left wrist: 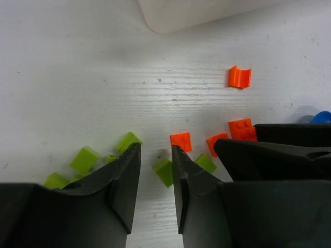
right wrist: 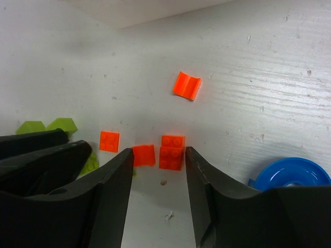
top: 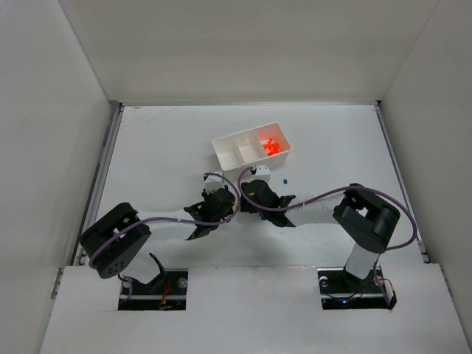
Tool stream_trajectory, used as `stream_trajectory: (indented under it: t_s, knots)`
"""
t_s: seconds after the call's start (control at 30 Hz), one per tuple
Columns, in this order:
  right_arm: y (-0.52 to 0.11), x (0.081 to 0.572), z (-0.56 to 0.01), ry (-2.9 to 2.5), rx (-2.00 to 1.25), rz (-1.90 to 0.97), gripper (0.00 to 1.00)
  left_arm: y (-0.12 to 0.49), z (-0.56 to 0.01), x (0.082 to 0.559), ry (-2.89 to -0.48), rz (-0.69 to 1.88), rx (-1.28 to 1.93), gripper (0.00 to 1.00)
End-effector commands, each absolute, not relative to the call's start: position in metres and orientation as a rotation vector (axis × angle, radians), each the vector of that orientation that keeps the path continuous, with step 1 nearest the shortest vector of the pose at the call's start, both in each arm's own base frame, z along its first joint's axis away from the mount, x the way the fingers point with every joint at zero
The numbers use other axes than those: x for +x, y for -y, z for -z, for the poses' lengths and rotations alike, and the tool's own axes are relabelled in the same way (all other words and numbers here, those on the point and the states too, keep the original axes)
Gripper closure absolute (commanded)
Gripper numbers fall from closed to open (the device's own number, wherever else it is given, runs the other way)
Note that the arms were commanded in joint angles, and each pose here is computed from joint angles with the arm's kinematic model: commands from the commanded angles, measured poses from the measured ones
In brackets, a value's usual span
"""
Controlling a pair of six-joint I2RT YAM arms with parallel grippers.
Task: Sort the legos into containers by color
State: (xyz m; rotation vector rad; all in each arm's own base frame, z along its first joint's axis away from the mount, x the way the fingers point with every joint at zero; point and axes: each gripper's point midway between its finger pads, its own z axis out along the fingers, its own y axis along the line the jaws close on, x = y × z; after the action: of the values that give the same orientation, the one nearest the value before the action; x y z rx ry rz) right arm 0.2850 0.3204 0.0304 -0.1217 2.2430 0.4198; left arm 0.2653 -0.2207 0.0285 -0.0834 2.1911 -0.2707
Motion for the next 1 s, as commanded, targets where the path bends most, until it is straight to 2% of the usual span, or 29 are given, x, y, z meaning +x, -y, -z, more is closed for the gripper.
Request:
stream_trajectory:
  t_s: [0.0, 0.07, 0.37, 0.77, 0.97]
  knots:
    - [-0.326, 0.285, -0.04, -2.223, -0.117, -0.433, 0.47, 0.209, -0.047, 0.272, -2.128, 0.305, -0.189, 0.72]
    - [-0.327, 0.284, -0.036, -2.228, -0.128, -0.426, 0.47, 0.206, -0.052, 0.273, -2.104, 0.328, -0.208, 0.71]
    - [-0.32, 0.284, -0.04, -2.223, -0.103, -0.396, 0.7, 0.218, -0.068, 0.275, -2.087, 0.41, -0.193, 0.7]
    - [-0.313, 0.291, -0.095, -2.117, -0.078, -0.449, 0.75, 0.241, -0.091, 0.282, -2.037, 0.464, -0.15, 0.7]
    - [-0.284, 0.333, -0.149, -2.003, 0.011, -0.442, 0.75, 0.252, -0.091, 0.284, -2.048, 0.464, -0.118, 0.7]
